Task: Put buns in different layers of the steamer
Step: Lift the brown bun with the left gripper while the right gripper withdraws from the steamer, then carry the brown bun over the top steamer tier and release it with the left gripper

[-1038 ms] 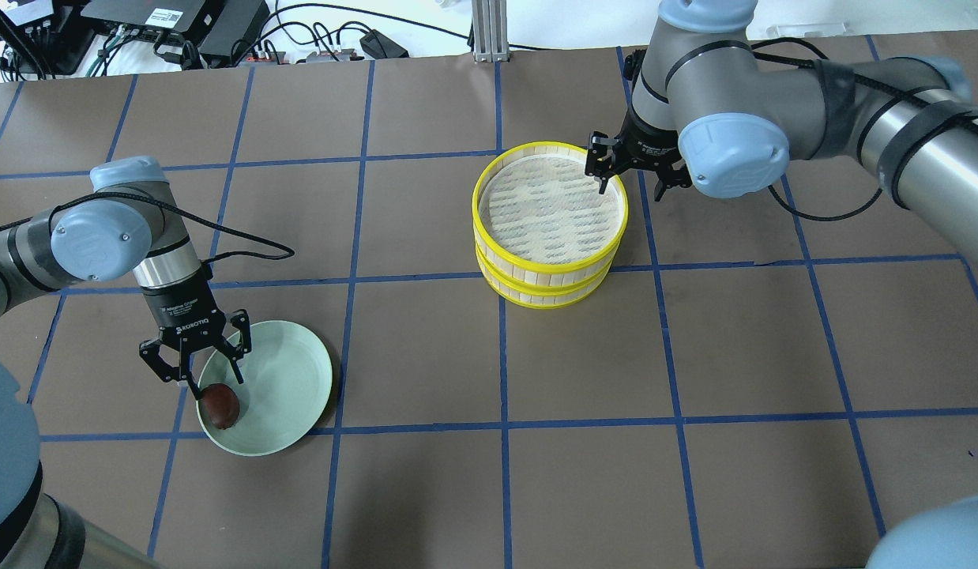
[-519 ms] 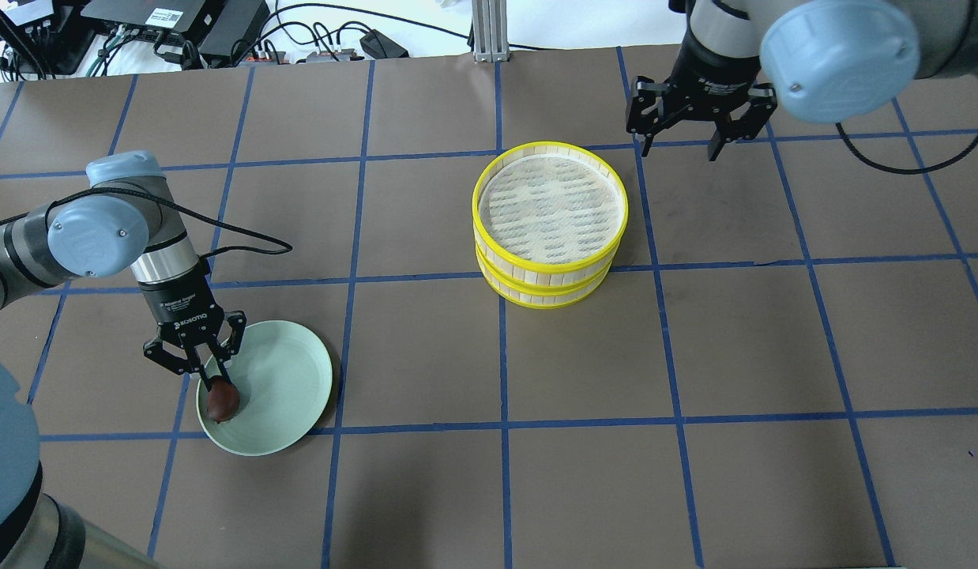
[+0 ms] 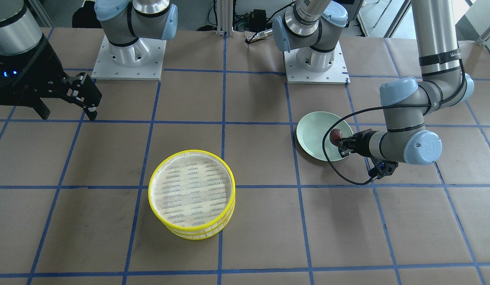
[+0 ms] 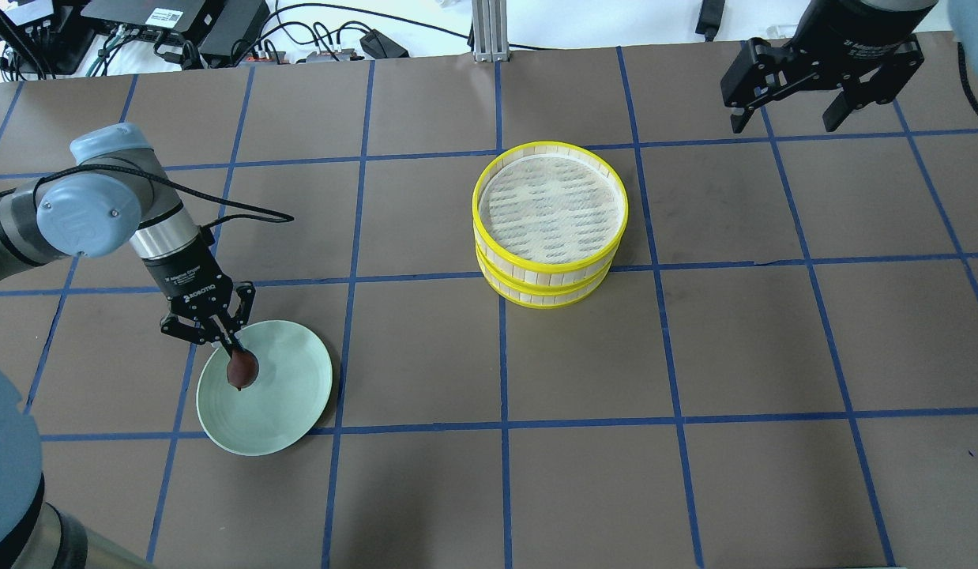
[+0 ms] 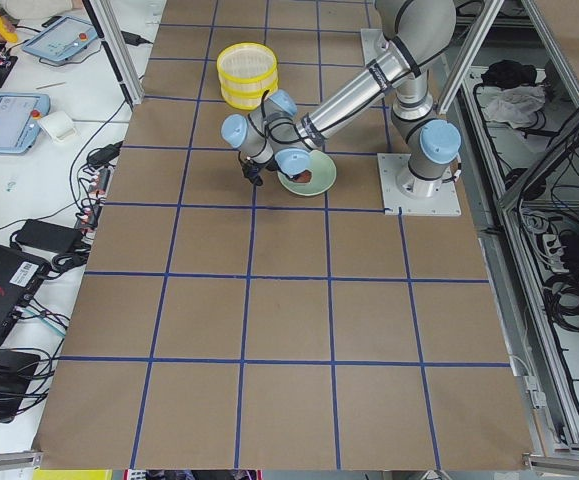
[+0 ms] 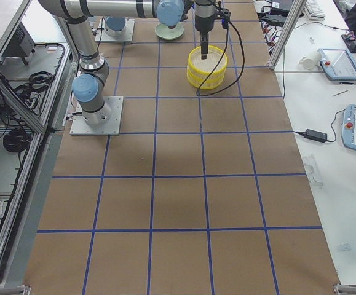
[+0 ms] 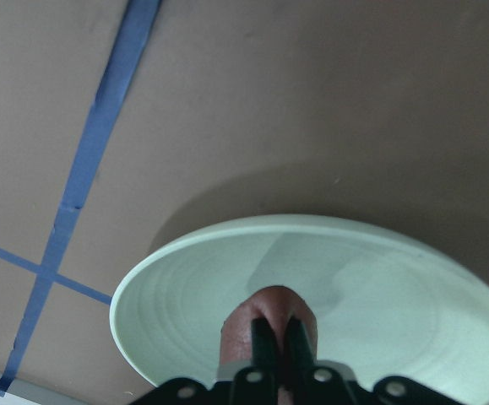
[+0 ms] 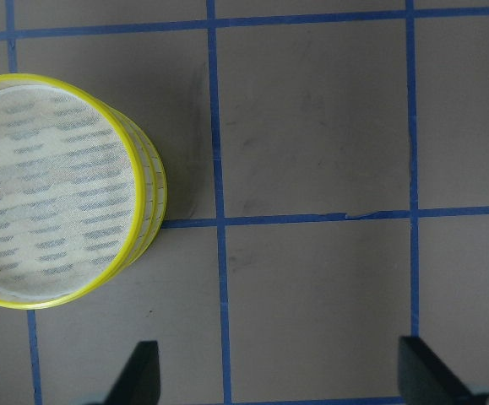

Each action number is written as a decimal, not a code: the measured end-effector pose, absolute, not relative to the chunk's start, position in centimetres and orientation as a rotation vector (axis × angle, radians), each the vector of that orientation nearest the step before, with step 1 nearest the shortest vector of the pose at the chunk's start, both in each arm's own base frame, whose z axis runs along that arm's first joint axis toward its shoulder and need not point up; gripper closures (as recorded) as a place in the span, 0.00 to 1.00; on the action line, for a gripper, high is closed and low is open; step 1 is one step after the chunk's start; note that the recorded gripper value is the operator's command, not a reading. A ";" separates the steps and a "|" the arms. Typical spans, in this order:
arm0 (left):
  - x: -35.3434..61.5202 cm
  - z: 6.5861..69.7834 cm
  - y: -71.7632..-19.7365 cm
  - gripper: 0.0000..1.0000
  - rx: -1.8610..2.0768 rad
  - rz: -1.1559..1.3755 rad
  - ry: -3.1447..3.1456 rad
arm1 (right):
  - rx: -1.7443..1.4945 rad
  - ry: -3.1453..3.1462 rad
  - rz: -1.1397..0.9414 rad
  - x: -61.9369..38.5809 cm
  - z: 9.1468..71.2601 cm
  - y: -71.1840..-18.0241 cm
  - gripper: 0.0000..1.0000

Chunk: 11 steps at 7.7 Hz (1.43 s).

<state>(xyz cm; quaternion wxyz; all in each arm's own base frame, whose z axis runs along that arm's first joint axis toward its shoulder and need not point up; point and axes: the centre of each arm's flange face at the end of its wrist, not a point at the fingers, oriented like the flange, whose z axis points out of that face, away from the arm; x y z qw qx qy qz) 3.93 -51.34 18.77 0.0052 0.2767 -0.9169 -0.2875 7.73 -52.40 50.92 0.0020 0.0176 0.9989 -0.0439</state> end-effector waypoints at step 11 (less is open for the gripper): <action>-14.1 42.2 -59.3 0.94 0.409 0.001 -2.708 | -0.023 3.138 -0.113 7.0 50.8 -52.1 0.00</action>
